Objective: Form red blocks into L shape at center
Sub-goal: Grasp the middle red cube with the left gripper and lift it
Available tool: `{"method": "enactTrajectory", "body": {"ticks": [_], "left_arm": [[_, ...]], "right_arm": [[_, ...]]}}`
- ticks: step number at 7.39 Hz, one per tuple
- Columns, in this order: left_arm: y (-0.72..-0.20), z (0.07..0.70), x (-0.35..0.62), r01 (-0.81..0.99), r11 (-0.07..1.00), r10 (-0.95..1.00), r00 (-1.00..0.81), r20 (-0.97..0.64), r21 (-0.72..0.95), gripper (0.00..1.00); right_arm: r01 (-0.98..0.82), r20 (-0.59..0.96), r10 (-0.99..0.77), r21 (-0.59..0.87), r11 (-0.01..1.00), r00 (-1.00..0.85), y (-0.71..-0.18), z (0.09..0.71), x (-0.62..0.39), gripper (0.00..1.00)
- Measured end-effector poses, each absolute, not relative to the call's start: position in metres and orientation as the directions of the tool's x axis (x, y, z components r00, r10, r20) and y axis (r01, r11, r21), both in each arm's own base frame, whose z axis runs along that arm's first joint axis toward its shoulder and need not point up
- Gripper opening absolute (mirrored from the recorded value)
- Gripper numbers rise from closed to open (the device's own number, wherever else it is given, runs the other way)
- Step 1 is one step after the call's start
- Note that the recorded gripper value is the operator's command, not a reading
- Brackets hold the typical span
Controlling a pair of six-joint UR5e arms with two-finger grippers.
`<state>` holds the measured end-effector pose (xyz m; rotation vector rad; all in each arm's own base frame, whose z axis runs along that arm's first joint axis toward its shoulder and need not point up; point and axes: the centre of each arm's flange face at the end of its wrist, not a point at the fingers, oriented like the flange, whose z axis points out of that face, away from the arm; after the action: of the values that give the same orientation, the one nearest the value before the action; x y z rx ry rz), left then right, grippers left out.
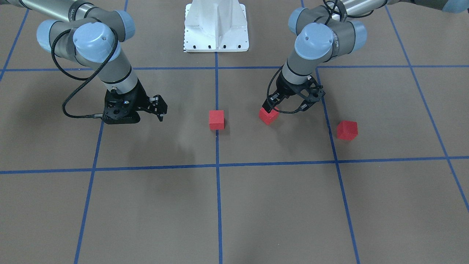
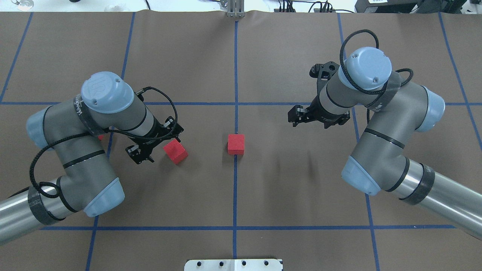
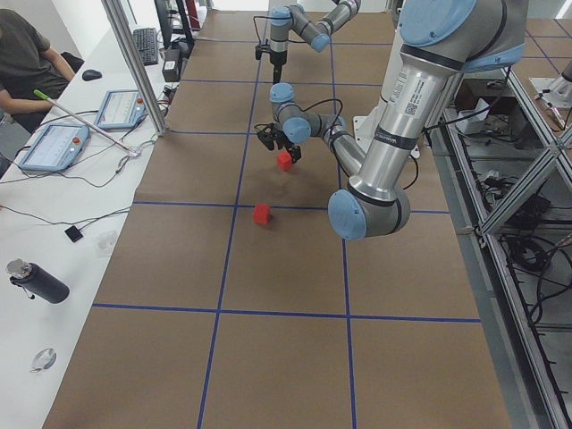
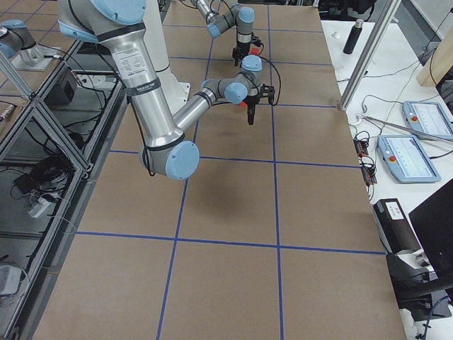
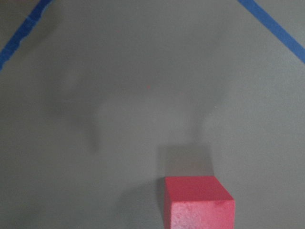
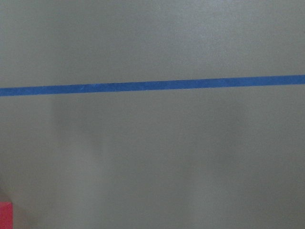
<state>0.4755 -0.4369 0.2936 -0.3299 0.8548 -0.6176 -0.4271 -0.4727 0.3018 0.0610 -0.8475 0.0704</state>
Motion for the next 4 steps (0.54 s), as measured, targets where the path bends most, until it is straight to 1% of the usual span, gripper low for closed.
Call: {"method": "enactTrajectory", "body": {"ticks": [4], "left_arm": [[-0.443, 0.3, 0.499, 0.374, 0.779, -0.626, 0.521, -0.58, -0.504, 0.98]], "right_arm": [[-0.09, 0.752, 0.042, 0.023, 0.996, 0.658, -0.472, 0.301, -0.427, 1.0]]}}
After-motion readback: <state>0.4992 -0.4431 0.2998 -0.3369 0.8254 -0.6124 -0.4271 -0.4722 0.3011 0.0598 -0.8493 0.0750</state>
